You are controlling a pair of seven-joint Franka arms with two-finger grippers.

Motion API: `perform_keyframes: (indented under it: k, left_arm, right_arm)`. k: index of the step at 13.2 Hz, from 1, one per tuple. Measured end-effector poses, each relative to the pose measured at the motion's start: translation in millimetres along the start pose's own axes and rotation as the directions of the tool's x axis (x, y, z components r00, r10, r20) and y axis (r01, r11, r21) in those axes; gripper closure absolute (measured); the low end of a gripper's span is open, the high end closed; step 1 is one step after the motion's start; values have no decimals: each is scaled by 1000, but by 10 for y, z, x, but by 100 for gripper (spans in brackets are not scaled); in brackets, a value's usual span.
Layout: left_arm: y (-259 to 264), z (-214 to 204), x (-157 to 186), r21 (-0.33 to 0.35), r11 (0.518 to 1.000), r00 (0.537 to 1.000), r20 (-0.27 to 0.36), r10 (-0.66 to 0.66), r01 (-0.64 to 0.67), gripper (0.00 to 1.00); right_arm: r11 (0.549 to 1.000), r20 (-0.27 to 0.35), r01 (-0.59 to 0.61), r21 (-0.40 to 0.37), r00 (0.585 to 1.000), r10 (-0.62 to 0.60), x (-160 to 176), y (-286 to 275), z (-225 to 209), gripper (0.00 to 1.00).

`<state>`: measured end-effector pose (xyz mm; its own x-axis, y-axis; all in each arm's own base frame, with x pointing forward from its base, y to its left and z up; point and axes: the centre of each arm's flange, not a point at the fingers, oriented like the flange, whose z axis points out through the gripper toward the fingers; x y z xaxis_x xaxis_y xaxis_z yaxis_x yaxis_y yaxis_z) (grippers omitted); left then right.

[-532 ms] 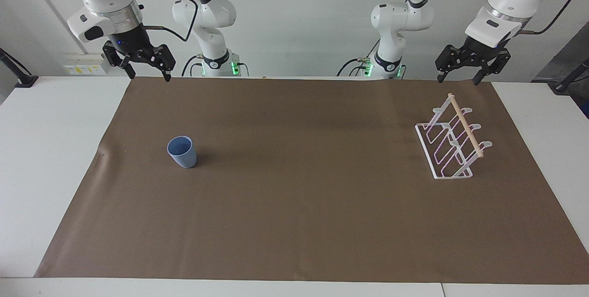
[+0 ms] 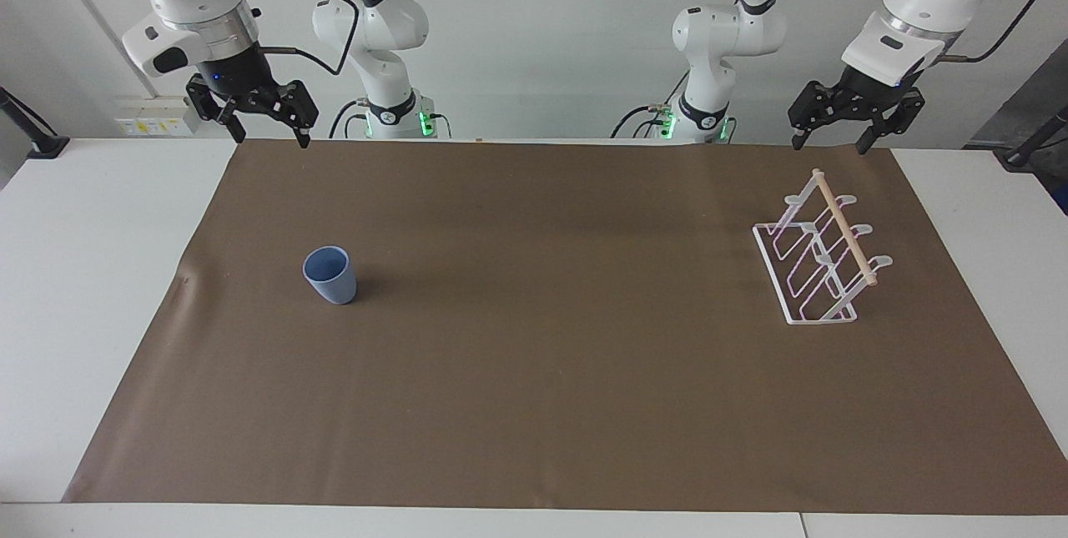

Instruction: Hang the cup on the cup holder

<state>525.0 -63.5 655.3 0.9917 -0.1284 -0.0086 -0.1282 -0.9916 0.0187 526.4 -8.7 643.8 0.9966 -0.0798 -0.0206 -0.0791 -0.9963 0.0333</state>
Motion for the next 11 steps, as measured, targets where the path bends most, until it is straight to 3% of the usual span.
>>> perform_keyframes:
  k: [11]
  left_arm:
    - [-58,-1,-1,0,1000,1000,0,-11,11,0]
  right_arm:
    - [1000,19,14,-1,1000,-14,-39,27,81,0]
